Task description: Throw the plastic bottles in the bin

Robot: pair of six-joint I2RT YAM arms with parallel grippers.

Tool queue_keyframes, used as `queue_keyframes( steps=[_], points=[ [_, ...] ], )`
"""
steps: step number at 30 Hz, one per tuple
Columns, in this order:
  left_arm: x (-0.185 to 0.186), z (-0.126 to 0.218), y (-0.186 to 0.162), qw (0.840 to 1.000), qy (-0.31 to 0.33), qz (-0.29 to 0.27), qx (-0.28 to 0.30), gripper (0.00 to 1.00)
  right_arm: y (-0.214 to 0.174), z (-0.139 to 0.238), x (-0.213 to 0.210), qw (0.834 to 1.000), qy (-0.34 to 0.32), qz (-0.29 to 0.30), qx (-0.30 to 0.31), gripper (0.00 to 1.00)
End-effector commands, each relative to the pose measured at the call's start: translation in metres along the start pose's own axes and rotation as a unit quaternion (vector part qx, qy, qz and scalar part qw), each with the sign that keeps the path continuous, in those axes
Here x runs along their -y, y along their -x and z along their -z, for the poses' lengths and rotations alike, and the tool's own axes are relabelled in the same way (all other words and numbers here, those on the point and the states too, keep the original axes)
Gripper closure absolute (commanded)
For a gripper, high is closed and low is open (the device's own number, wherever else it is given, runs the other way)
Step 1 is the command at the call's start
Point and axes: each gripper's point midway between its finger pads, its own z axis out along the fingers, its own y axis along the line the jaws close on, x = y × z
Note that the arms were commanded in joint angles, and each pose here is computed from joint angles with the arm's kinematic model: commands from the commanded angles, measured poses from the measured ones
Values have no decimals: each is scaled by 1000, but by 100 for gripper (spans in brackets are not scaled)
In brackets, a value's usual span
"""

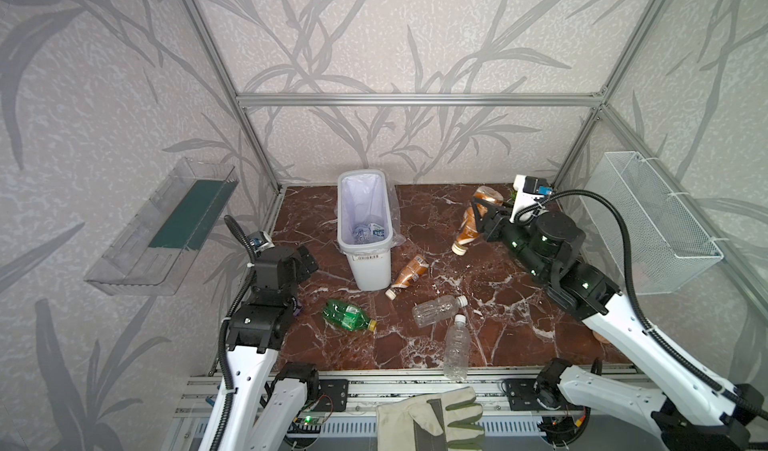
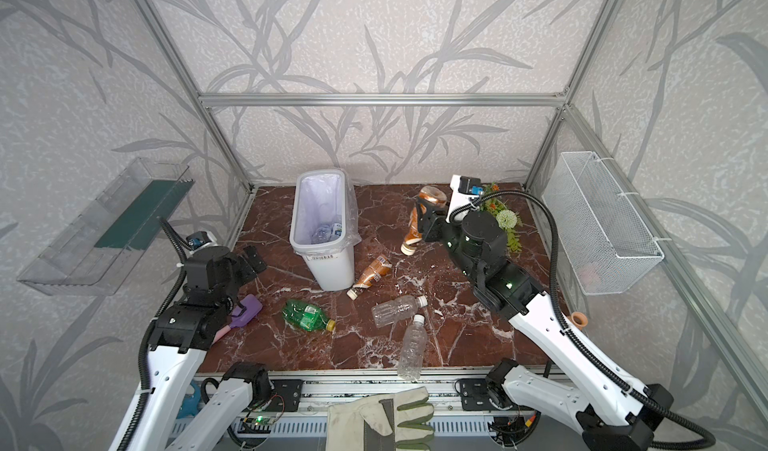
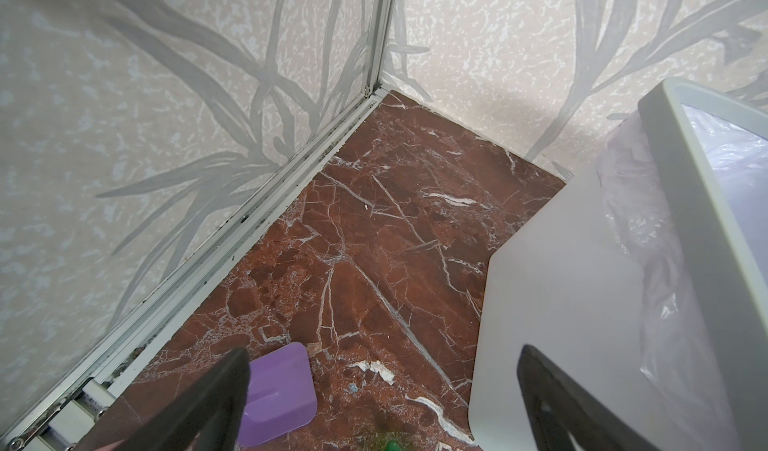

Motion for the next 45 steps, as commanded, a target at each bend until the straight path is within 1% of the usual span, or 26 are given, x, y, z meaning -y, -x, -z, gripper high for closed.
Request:
queue_keyframes(
  steps=[1, 5, 8, 10, 11, 12, 13, 14, 15, 16, 17, 18, 19, 20, 21, 24, 27, 29, 32, 35, 37, 40, 42, 45],
  points=[
    [-9, 2, -7, 1000, 14, 8, -7, 1, 62, 0, -58, 988, 61, 58, 132, 49],
    [-10, 5, -7, 1000, 13, 8, -6, 1, 69, -15, -116, 975, 129, 59, 171, 49],
    [-10, 5, -7, 1000, 14, 8, -7, 1, 54, -41, -152, 970, 159, 76, 170, 49],
    [-9, 4, -8, 1000, 11, 7, -8, 1, 35, -68, -167, 971, 172, 77, 144, 49],
    [-8, 3, -9, 1000, 10, 8, -9, 1, 23, -83, -180, 971, 188, 89, 119, 49],
    [-6, 2, -9, 1000, 6, 9, -11, 1, 1, -105, -189, 972, 192, 109, 74, 46],
    [-4, 1, -9, 1000, 2, 9, -14, 1, -14, -118, -195, 971, 197, 127, 37, 42],
    [-1, 0, -10, 1000, -3, 9, -18, 1, -40, -140, -195, 970, 192, 150, -14, 37],
    [1, 0, -9, 1000, -6, 8, -22, 1, -50, -149, -187, 972, 170, 159, -42, 32],
    [1, 1, -9, 1000, -6, 6, -26, 1, -51, -151, -183, 973, 161, 159, -48, 27],
    [0, 2, -8, 1000, -3, 3, -28, 1, -44, -147, -179, 975, 161, 150, -41, 19],
    [-1, 4, -7, 1000, -2, 0, -26, 1, -35, -140, -178, 975, 167, 145, -24, 5],
    [-2, 6, -5, 1000, -2, 0, -22, 1, -24, -133, -177, 975, 166, 149, -11, 1],
    [-2, 9, -3, 1000, -4, -2, -16, 1, -15, -127, -175, 974, 160, 157, -6, 1],
    [-2, 12, -1, 1000, -7, -2, -12, 1, 7, -113, -175, 974, 155, 164, 7, 1],
    [-2, 20, 7, 1000, -13, 4, 2, 1, 45, -80, -171, 972, 153, 169, 49, 1],
    [-2, 24, 11, 1000, -20, 11, 12, 1, 67, -45, -164, 969, 149, 175, 93, 1],
    [1, 27, 12, 999, -31, 11, 19, 1, 72, -31, -151, 968, 136, 183, 103, 1],
    [3, 31, 17, 999, -44, 9, 30, 1, 62, -20, -128, 968, 102, 208, 93, 1],
    [-1, 33, 18, 999, -35, 9, 36, 1, 46, -14, -94, 970, 45, 226, 73, 1],
    [-2, 33, 18, 999, -33, 10, 38, 1, 34, -13, -68, 974, 11, 220, 57, 1],
    [-3, 32, 16, 999, -34, 12, 38, 1, 12, -13, -25, 986, -24, 162, 25, 1],
    [-3, 30, 14, 999, -32, 12, 36, 1, -9, -16, 4, 994, -43, 104, 0, 1],
    [-3, 28, 12, 999, -32, 12, 31, 1, -49, -24, 32, 997, -61, 34, -45, 1]
  ],
)
